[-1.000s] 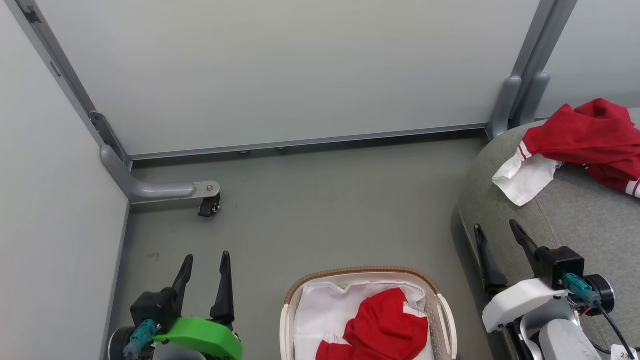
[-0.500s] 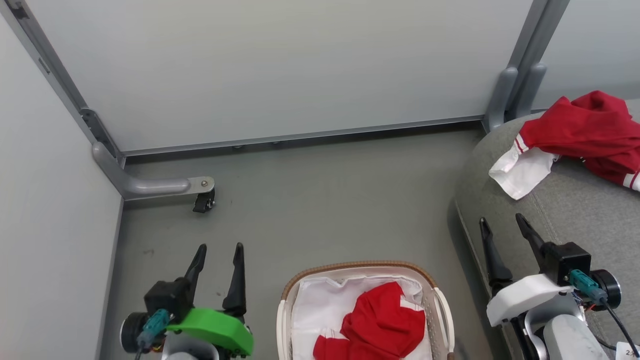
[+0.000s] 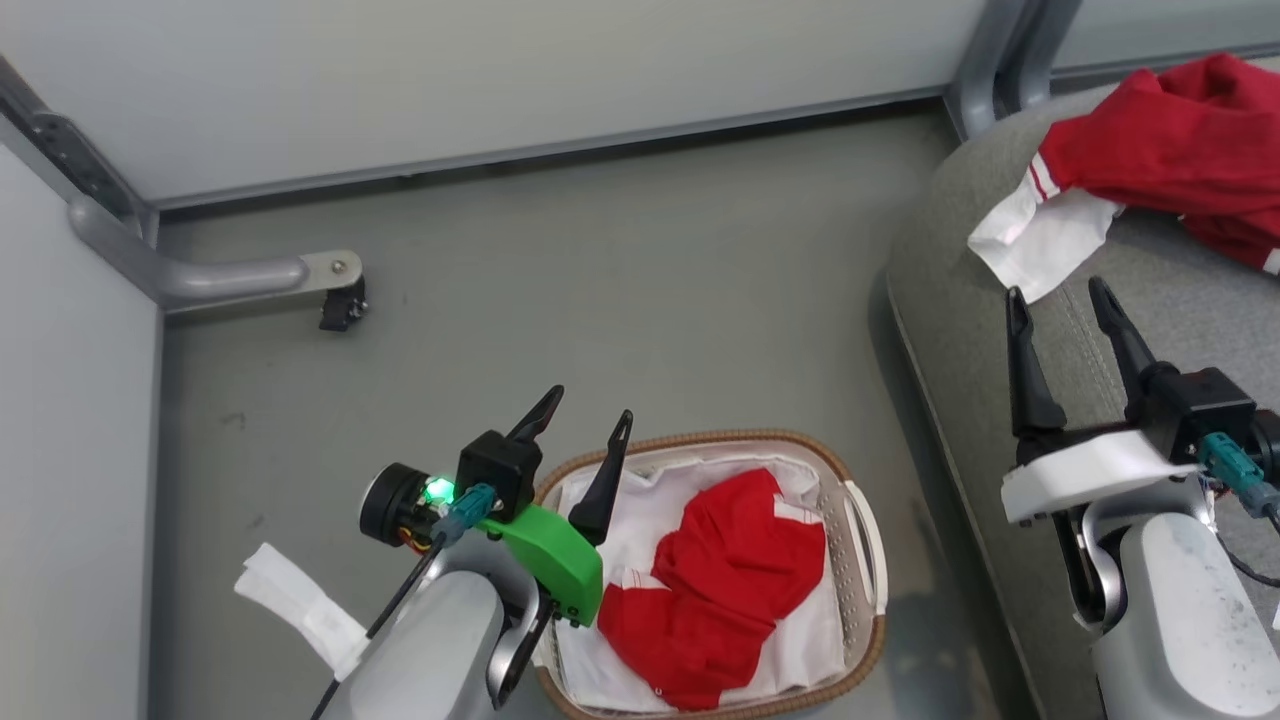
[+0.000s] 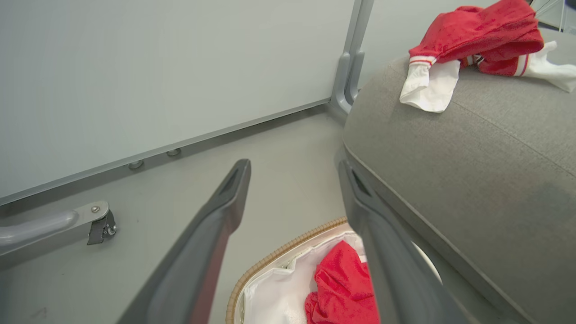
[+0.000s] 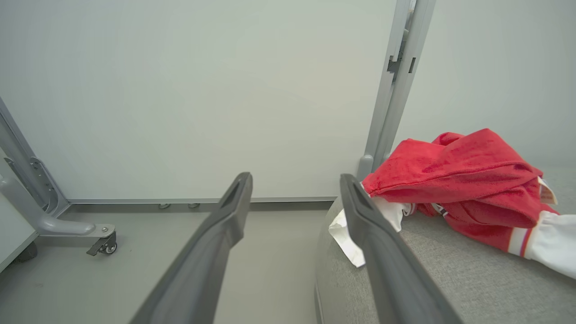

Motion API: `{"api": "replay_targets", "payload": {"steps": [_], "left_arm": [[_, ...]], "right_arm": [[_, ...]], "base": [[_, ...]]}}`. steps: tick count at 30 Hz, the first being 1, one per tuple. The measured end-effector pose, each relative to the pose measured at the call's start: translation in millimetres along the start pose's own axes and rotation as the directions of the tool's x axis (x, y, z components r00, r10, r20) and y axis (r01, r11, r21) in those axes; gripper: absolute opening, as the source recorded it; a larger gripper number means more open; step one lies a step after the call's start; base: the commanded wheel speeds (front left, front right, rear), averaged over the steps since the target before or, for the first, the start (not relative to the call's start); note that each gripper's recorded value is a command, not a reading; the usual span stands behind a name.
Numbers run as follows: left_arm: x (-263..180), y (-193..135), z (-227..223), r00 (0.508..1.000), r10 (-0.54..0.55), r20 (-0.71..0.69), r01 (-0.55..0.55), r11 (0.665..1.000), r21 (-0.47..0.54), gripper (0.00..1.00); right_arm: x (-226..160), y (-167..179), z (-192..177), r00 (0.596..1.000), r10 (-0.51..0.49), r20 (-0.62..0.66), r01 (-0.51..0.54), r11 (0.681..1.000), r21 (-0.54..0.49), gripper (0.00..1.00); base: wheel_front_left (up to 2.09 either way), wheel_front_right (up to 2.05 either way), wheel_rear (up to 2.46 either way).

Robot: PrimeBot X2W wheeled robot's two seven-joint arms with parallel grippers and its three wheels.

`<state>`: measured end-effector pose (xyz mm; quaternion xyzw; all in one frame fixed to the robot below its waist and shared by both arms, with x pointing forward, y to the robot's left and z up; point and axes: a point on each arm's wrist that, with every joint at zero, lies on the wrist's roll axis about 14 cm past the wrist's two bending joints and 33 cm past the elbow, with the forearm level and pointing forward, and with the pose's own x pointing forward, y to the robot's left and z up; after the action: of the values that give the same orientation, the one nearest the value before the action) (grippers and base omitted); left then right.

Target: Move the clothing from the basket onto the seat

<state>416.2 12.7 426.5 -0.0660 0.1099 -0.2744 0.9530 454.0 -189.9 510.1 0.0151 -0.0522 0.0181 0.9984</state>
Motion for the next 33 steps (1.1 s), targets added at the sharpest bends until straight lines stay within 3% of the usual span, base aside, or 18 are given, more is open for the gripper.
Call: {"api": "replay_targets", "payload": {"steps": [6, 16, 26, 33], "left_arm": [[23, -16, -69, 0.967, -0.124, -0.222, 0.138, 0.989, 0.046, 1.0], [32, -23, -179, 0.823, -0.215, -0.525, 0.26, 0.966, 0.012, 1.0], [41, -33, -255, 0.697, -0.274, -0.663, 0.319, 0.946, -0.056, 1.0], [50, -34, -291, 0.654, -0.278, -0.703, 0.303, 0.948, -0.093, 1.0]], "right_arm": [[16, -13, -16, 1.0, -0.025, -0.017, 0.024, 0.999, -0.022, 1.0], [22, -34, -64, 0.991, -0.062, -0.116, 0.059, 0.998, -0.028, 1.0], [21, -47, -100, 0.978, -0.083, -0.191, 0.077, 0.996, -0.035, 1.0], [14, -57, -115, 0.967, -0.101, -0.234, 0.092, 0.995, -0.046, 1.0]], "base": [[0.0, 0.0, 0.0], [0.0, 0.0, 0.0], [0.0, 0.0, 0.0], [0.0, 0.0, 0.0]]}}
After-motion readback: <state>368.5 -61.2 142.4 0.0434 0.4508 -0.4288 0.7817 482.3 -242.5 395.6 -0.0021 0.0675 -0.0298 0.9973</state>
